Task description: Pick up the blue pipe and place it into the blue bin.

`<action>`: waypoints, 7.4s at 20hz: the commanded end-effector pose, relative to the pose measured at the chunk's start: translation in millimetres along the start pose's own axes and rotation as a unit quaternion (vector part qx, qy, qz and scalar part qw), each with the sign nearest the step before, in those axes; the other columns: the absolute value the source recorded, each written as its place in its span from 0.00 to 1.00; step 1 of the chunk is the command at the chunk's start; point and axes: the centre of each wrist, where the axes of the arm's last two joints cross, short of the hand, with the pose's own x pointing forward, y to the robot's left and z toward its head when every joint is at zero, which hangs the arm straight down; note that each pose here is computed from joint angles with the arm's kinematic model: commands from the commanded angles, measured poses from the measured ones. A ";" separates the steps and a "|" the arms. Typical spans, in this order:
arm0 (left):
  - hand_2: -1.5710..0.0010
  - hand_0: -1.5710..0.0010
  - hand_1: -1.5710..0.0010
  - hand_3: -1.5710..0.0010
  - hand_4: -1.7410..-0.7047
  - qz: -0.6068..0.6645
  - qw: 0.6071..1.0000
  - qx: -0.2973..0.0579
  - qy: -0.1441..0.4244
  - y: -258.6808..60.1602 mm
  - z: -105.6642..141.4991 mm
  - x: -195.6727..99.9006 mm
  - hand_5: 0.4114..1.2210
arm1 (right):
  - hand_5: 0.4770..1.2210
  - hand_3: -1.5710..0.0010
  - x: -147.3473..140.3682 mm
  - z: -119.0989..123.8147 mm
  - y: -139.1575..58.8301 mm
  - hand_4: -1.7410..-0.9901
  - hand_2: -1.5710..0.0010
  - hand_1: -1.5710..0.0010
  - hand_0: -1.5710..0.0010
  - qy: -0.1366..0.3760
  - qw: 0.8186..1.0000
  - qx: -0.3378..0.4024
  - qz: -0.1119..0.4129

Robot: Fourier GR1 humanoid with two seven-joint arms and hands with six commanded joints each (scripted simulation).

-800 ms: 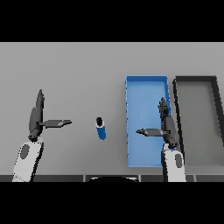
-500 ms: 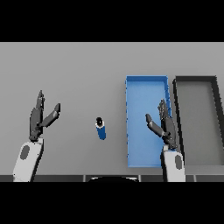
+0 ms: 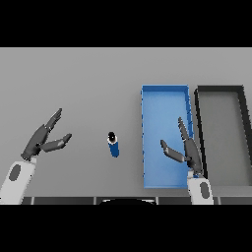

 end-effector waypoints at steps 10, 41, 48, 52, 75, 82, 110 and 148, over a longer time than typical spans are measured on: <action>1.00 1.00 1.00 1.00 0.55 0.011 0.986 -0.166 -0.017 -74.4 5.5 13.7 0.09 | 0.18 1.00 3.9 -1.8 1.4 0.70 1.00 1.00 1.00 -0.017 1.000 0.014 0.006; 0.17 0.22 0.19 0.22 0.11 0.098 0.970 -0.210 -0.074 -194.3 -68.3 -5.1 0.85 | 0.17 1.00 6.6 7.6 -2.5 0.73 1.00 1.00 1.00 -0.014 1.000 0.002 -0.009; 0.04 0.05 0.04 0.09 0.02 0.118 0.968 -0.179 -0.134 -202.1 -71.0 27.6 0.97 | 0.17 1.00 2.4 7.0 -1.0 0.74 1.00 1.00 1.00 -0.009 1.000 0.007 -0.003; 0.02 0.02 0.02 0.07 0.01 0.121 0.960 -0.190 -0.167 -201.1 -73.6 54.8 0.99 | 0.17 1.00 2.5 7.2 -3.1 0.77 1.00 1.00 1.00 -0.016 1.000 0.001 0.005; 0.00 0.00 0.00 0.05 0.00 0.079 0.961 -0.217 -0.151 -198.3 -74.7 77.7 1.00 | 0.03 1.00 96.0 -2.5 -41.9 0.56 1.00 1.00 1.00 -0.138 0.957 0.242 -0.078; 0.00 0.00 0.00 0.05 0.00 0.080 0.961 -0.218 -0.153 -198.9 -73.6 78.0 1.00 | 0.06 1.00 140.0 -29.3 -4.9 0.60 1.00 1.00 1.00 -0.159 0.917 0.365 -0.010; 0.11 0.04 0.05 0.05 0.02 0.084 0.960 -0.228 -0.139 -195.5 -76.8 75.2 1.00 | 0.89 0.05 175.9 -78.8 79.5 0.36 0.04 0.04 0.04 -0.210 0.837 0.505 -0.016; 1.00 1.00 1.00 1.00 0.81 -0.025 0.963 -0.252 -0.089 -184.1 -70.1 69.1 0.10 | 0.85 0.00 327.1 -120.8 -19.2 0.01 0.00 0.00 0.00 -0.250 0.875 0.376 -0.175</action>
